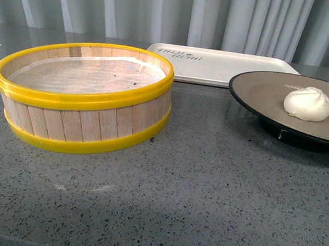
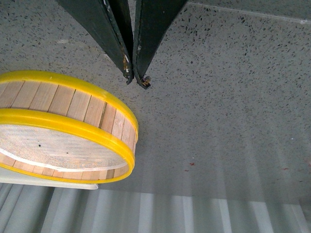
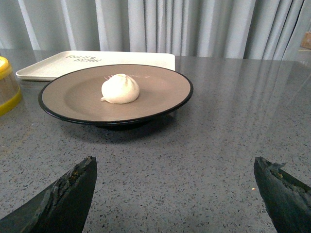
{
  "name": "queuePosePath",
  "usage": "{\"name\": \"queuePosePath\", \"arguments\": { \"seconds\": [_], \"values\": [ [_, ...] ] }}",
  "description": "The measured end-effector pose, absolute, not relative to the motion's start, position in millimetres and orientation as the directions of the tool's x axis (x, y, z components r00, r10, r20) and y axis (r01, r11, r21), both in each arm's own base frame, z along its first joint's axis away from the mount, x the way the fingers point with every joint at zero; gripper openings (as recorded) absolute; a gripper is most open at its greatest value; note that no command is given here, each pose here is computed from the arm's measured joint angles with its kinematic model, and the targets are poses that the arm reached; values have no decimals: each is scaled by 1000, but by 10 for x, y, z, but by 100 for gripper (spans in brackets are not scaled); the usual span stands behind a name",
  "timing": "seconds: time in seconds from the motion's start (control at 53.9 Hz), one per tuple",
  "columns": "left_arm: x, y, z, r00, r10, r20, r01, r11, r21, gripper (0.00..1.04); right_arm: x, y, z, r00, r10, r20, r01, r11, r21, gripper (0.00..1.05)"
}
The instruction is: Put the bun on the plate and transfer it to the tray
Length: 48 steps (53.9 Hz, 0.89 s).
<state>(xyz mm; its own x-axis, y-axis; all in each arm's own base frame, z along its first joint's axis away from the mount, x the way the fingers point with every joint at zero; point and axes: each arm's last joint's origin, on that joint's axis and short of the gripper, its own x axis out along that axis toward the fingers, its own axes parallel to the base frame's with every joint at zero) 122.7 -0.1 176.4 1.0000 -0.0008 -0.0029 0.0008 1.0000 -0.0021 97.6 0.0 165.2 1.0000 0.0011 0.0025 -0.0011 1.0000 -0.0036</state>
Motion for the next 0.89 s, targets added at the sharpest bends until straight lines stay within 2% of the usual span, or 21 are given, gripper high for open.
{"name": "queuePosePath", "arguments": {
  "seconds": [0.687,0.742,0.891],
  "values": [
    [1052,-1,1753,999,-1,34,1,1000,-2,4,976,0,1652,1000,1,2,-1,1000,-4,96],
    [993,-1,1702,1000,-1,-6,1,1000,-2,4,976,0,1652,1000,1,2,-1,1000,-4,96],
    [963,-1,1723,1000,-1,25,1,1000,-2,4,976,0,1652,1000,1,2,-1,1000,-4,96]
  ]
}}
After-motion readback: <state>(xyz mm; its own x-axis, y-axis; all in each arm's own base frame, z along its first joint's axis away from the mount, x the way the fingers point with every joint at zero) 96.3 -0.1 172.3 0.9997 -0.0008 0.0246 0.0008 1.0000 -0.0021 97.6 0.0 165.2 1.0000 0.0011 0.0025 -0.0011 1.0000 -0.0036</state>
